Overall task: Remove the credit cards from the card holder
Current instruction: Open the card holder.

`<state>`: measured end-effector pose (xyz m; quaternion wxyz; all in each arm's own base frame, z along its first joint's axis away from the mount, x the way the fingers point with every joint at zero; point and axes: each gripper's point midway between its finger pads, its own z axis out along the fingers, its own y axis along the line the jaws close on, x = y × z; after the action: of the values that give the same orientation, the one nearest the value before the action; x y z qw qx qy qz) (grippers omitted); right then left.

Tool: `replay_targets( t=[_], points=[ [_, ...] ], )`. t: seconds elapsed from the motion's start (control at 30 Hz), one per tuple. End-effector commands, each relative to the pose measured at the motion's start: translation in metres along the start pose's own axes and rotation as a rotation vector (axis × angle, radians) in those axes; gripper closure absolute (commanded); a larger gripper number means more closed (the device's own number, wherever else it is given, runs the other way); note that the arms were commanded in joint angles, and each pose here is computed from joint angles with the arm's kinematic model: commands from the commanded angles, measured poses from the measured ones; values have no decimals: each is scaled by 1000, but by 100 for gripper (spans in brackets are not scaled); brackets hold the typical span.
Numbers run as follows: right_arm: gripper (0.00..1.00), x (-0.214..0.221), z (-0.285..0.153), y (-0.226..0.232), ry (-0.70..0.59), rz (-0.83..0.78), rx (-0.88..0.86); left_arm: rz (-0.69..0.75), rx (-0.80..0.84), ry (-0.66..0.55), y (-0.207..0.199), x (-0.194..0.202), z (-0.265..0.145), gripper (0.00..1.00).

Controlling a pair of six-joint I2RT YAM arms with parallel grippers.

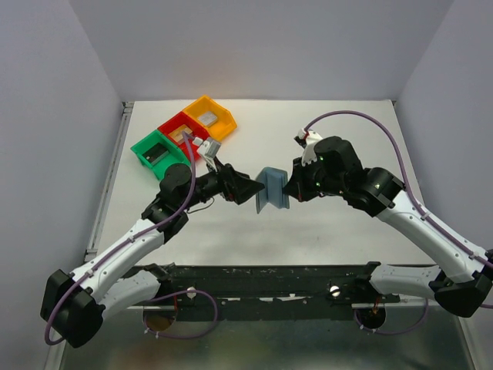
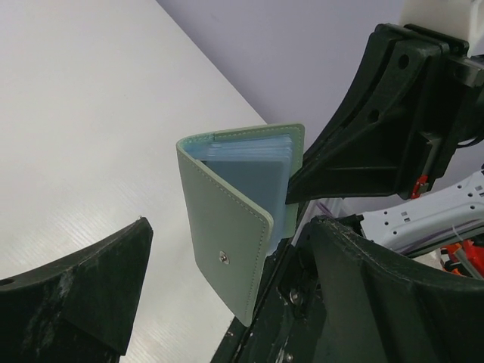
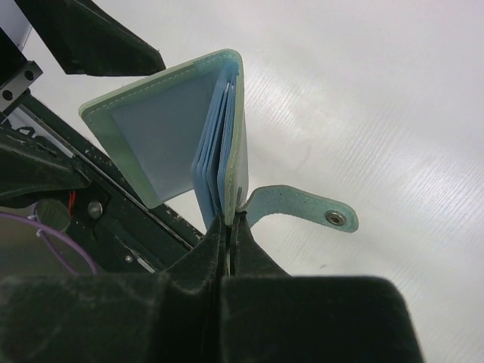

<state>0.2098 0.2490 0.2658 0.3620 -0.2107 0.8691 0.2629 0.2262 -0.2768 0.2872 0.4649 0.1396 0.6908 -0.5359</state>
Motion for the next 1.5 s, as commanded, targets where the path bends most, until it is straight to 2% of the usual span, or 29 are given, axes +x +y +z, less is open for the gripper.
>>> replay_targets(
  t=[0.0,0.33,0.63,1.13,1.33,1.47],
  points=[
    [100,-13,-2,11,-32,29,-28,21,-6,25,2,11,7,7],
    [100,-13,3,16,-17,15,-18,80,-40,83,-3,25,22,8],
    [99,-12,3,18,-16,15,-26,98,-101,68,5,24,21,11],
    [100,-10,0,17,-28,13,-26,148,-160,56,12,20,9,29],
    [99,-11,0,20,-34,10,-48,176,-164,55,10,17,3,49],
    [99,-11,-1,23,-45,11,-71,195,-169,59,9,15,0,56]
  ],
)
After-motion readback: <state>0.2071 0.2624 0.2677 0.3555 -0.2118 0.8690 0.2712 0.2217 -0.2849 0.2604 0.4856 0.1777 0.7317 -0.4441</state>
